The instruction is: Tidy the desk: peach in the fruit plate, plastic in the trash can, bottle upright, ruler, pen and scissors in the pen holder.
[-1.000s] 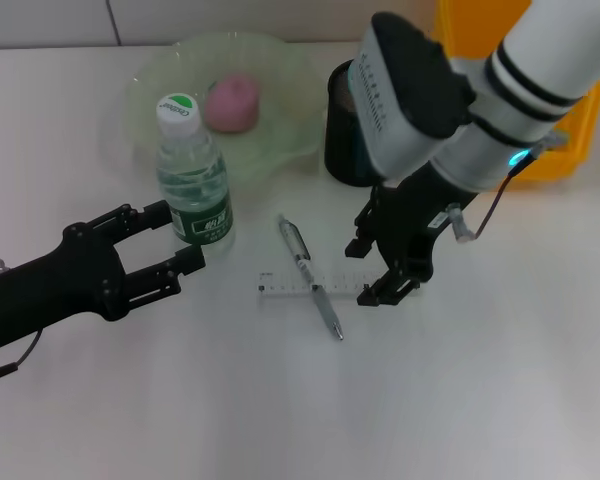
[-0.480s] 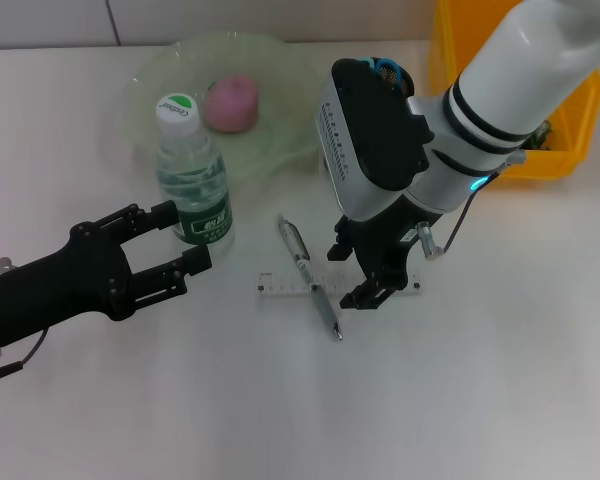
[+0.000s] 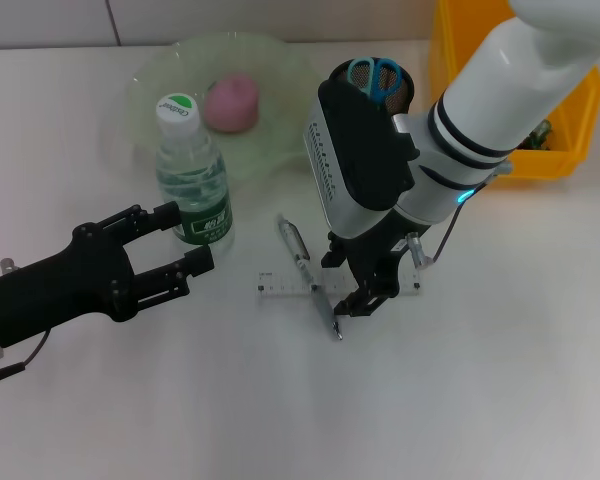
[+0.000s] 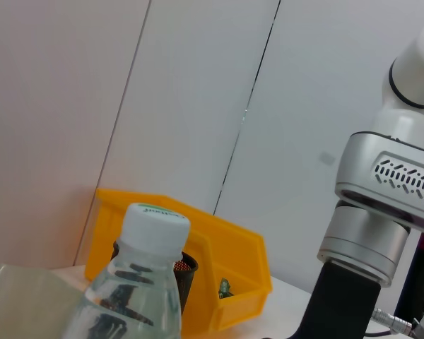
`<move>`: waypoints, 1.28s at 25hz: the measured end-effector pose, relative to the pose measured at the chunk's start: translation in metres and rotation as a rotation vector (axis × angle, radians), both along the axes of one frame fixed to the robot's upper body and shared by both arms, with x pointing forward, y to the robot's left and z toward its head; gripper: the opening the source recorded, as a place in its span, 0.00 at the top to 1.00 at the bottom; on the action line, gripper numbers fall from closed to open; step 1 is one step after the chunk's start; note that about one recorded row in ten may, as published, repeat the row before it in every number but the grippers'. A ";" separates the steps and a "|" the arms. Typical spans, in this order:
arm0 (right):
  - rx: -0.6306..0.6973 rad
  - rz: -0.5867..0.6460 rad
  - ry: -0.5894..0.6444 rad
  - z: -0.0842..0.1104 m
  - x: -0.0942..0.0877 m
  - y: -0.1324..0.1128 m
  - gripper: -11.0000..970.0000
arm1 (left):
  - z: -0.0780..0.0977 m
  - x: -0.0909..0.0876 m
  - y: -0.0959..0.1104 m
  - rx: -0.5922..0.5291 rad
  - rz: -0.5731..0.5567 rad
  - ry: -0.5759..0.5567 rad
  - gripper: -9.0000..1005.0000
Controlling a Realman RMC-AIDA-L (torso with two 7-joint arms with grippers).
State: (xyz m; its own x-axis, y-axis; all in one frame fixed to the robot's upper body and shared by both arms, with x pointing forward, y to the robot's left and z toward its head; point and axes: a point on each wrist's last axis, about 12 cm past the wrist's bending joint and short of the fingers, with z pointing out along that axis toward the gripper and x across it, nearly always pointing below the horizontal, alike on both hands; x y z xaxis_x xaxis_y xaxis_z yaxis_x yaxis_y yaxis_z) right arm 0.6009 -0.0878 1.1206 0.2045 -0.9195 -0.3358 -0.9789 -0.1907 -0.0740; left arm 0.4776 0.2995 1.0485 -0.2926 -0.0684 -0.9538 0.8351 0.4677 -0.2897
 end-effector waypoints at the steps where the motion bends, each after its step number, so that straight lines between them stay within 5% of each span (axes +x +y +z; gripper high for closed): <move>1: 0.000 0.000 0.000 0.000 0.000 0.000 0.38 | 0.000 0.000 0.000 0.000 0.000 0.000 0.22; 10: 0.011 -0.024 0.004 -0.005 -0.001 0.000 0.39 | 0.000 0.000 -0.001 -0.003 -0.001 0.000 0.22; 16: 0.047 -0.042 0.017 -0.002 -0.003 -0.003 0.62 | -0.001 -0.001 0.000 -0.004 0.005 0.001 0.22; 21: 0.188 -0.120 0.031 0.021 -0.002 -0.026 0.67 | -0.001 -0.002 0.001 -0.006 0.007 0.002 0.22; 25: 0.370 -0.236 0.025 0.049 0.003 -0.068 0.75 | 0.000 -0.002 0.001 -0.006 0.005 0.000 0.22; 29: 0.389 -0.220 0.054 0.052 0.000 -0.074 0.90 | 0.001 0.000 0.000 -0.005 -0.001 -0.001 0.22; 32: 0.307 -0.205 0.068 0.053 0.000 -0.070 0.89 | 0.002 0.002 -0.001 -0.005 -0.007 -0.004 0.22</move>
